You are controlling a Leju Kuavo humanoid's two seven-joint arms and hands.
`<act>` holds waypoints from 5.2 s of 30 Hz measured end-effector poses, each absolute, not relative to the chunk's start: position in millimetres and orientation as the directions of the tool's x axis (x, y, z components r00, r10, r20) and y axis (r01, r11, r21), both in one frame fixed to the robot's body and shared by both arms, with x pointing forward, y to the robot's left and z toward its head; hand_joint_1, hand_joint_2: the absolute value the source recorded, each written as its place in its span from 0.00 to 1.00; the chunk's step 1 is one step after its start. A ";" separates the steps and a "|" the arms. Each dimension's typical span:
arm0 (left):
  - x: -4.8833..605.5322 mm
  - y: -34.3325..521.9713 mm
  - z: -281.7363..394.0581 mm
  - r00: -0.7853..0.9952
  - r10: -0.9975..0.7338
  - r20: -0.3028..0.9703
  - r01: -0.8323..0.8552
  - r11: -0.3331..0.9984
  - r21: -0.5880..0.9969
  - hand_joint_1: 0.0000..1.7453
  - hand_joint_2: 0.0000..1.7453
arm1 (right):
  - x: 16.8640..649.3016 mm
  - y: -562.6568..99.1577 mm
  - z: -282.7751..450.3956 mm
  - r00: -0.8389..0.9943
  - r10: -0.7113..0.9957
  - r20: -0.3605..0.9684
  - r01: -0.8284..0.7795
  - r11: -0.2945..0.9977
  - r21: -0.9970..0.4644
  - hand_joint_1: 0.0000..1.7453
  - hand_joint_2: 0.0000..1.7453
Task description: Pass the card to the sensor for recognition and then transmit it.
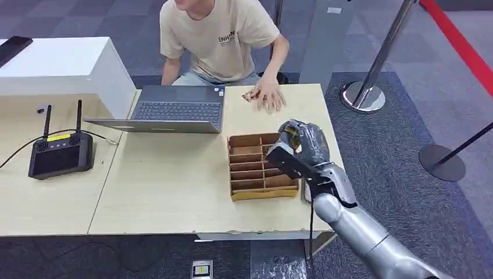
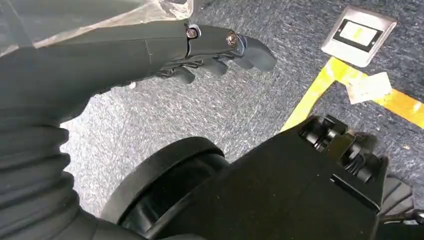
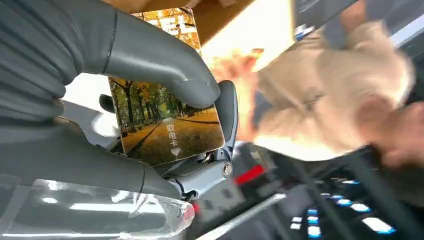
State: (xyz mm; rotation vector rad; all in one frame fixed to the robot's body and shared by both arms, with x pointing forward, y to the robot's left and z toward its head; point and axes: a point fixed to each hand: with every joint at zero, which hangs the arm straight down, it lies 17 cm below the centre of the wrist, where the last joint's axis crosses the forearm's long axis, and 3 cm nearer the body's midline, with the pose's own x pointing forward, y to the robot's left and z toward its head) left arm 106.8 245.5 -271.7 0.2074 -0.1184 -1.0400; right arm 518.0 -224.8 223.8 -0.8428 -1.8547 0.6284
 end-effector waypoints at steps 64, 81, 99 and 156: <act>96.1 243.0 -273.6 0.551 -0.834 0.006 0.815 0.540 0.212 0.00 1.00 | 457.7 -234.8 103.3 -0.181 0.872 0.455 0.302 0.490 -0.818 1.00 1.00; 102.5 241.5 -272.2 0.521 -0.853 0.010 0.834 0.512 0.207 0.00 1.00 | 500.7 -297.4 214.5 -0.119 0.895 0.431 0.529 0.424 -0.735 1.00 1.00; 105.4 237.6 -271.3 0.518 -0.856 0.014 0.835 0.509 0.209 0.00 1.00 | 508.4 -303.0 183.5 -0.106 0.891 0.441 0.457 0.438 -0.775 1.00 1.00; 92.5 235.3 -273.4 0.607 -0.795 0.018 0.780 0.600 0.177 0.00 1.00 | 498.1 -315.3 74.0 0.012 0.952 0.305 0.254 0.292 -0.922 1.00 1.00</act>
